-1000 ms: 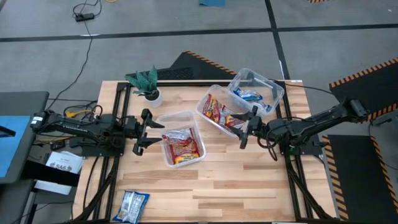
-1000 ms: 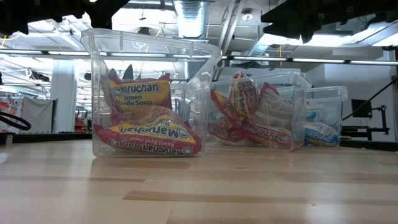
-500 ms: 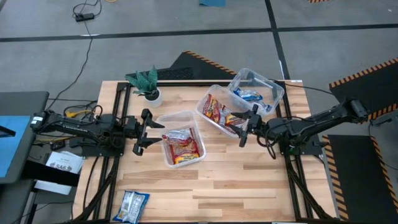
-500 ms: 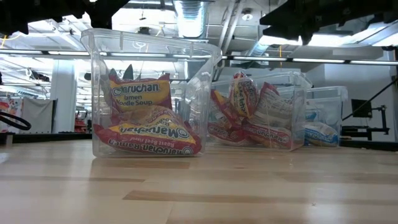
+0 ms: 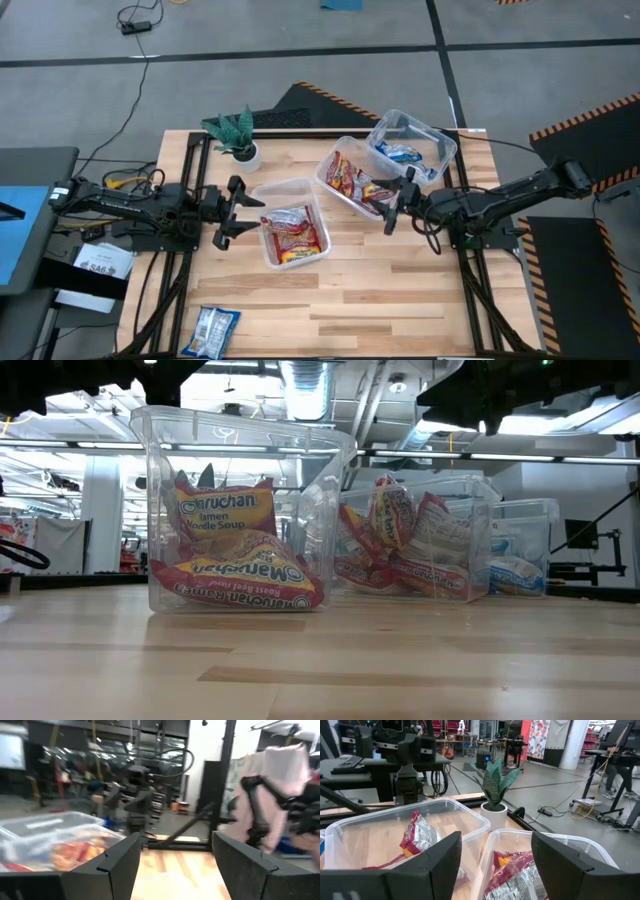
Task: Sort Maruchan noodles
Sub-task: Put the blue noodle pack into the top bin
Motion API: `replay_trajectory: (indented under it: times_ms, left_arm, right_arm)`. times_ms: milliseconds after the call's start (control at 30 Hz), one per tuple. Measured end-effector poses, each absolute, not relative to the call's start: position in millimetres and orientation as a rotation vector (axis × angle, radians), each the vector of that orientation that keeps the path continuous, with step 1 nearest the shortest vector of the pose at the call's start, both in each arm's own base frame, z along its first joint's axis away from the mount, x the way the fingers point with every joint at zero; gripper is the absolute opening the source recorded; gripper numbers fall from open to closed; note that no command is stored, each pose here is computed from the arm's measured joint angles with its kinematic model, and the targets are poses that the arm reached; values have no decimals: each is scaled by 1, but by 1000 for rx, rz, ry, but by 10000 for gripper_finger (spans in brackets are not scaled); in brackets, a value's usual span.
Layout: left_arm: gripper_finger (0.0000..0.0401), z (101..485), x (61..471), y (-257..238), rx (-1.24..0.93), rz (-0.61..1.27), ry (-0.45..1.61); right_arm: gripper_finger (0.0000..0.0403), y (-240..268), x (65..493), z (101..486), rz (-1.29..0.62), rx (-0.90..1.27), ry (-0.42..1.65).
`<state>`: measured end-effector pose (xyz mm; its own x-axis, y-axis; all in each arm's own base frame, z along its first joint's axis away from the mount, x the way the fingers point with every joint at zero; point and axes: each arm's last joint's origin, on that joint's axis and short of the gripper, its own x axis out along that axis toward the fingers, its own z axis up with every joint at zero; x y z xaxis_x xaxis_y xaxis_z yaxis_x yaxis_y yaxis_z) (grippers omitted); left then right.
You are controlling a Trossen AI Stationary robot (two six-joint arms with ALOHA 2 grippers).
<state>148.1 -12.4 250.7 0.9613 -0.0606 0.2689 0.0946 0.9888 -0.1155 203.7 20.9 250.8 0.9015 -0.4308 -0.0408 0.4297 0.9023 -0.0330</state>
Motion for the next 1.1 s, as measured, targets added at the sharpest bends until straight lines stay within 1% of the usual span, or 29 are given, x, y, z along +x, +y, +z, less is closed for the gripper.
replay_trajectory:
  times_ms: [100,200,300,433,567,667,833,900,967,1100]
  left_arm:
    - [233,256,149,-15,-222,-180,-241]
    - [233,271,150,-21,-310,-335,-146]
    - [233,285,153,-31,-421,-422,33]
    - [233,291,159,-58,-580,-454,357]
    - [233,280,166,-100,-749,-422,709]
    - [233,263,167,-138,-867,-372,947]
    - [233,227,160,-194,-1052,-157,1250]
    - [233,213,156,-210,-1067,-83,1333]
    - [233,203,154,-223,-1034,-48,1376]
    - [233,194,155,-232,-898,10,1362]
  right_arm:
    - [262,20,204,251,-450,-5,43]
    - [262,20,204,251,-450,5,41]
    - [262,20,204,251,-450,5,41]
    - [262,20,204,250,-450,4,45]
    - [262,20,204,249,-450,-1,56]
    - [262,20,204,248,-450,-7,72]
    - [262,20,203,245,-448,-18,97]
    - [262,20,203,245,-448,-18,97]
    - [262,20,203,245,-447,-18,97]
    - [262,18,203,245,-456,-25,98]
